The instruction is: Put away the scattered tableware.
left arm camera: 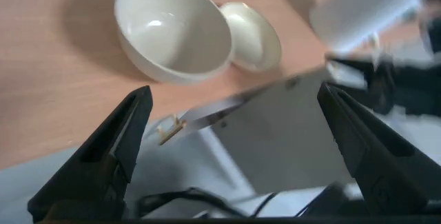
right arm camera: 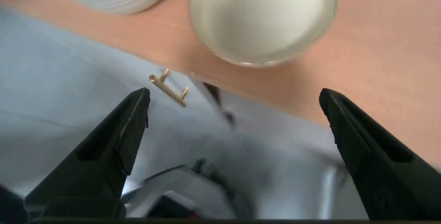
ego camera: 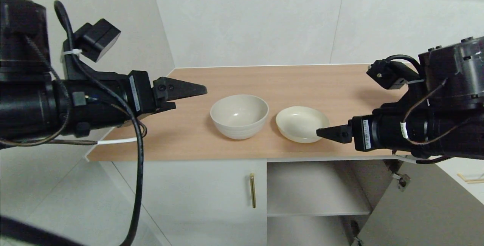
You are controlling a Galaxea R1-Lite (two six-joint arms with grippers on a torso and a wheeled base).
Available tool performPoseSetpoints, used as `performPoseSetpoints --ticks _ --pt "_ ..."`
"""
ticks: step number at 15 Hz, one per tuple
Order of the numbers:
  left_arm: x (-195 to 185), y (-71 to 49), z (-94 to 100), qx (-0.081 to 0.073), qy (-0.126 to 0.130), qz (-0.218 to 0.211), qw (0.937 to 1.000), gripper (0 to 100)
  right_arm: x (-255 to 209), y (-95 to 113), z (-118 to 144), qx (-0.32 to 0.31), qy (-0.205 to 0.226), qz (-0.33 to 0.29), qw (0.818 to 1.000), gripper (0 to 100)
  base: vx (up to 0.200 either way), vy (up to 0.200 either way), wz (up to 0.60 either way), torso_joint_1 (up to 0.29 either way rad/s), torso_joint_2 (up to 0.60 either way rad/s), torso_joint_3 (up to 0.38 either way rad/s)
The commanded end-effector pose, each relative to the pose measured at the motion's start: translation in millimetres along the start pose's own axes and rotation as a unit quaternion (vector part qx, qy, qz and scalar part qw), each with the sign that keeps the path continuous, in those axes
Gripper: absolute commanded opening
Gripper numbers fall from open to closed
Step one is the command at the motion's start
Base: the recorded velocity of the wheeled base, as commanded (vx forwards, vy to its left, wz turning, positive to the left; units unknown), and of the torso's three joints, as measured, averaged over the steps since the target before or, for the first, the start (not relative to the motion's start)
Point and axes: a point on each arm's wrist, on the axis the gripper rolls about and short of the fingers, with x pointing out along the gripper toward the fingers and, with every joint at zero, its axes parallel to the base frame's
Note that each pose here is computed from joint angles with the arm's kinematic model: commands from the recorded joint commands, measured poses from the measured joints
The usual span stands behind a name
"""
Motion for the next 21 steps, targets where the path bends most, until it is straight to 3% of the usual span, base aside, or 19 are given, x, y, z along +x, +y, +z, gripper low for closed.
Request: performPoseSetpoints --ticks 1,2,6,9,18,19,21 --pt "32.3 9.5 3.3 -0.045 0.013 0.027 0.9985 100 16.9 -4.3 14.3 0.046 0.018 -0.022 0.999 100 0.000 0.000 0.00 0.000 0.00 0.000" --pt "55.0 17.8 4.9 -0.079 0.012 0.062 0.9949 100 33.5 -13.9 20.1 0.078 0.023 -0.050 0.995 100 0.000 0.000 0.00 0.000 0.00 0.000" --pt "96.4 39.7 -6.0 -0.089 0.021 0.137 0.9863 100 55.5 -22.6 21.4 0.102 0.015 -0.113 0.988 100 0.000 0.000 0.00 0.000 0.00 0.000" --pt "121.5 45.4 -10.8 -0.116 0.016 0.170 0.9784 100 56.2 -22.9 21.3 0.103 0.012 -0.119 0.987 100 0.000 0.000 0.00 0.000 0.00 0.000" --pt "124.1 46.5 -13.8 -0.116 0.022 0.172 0.9779 100 53.1 -22.7 22.0 0.102 0.009 -0.118 0.988 100 0.000 0.000 0.00 0.000 0.00 0.000" --pt "124.7 46.3 -14.3 -0.116 0.023 0.172 0.9780 0 53.1 -22.7 22.0 0.102 0.009 -0.118 0.988 100 0.000 0.000 0.00 0.000 0.00 0.000" --pt "125.1 45.2 -15.6 -0.115 0.025 0.171 0.9781 0 53.2 -22.8 21.6 0.102 0.010 -0.118 0.988 100 0.000 0.000 0.00 0.000 0.00 0.000"
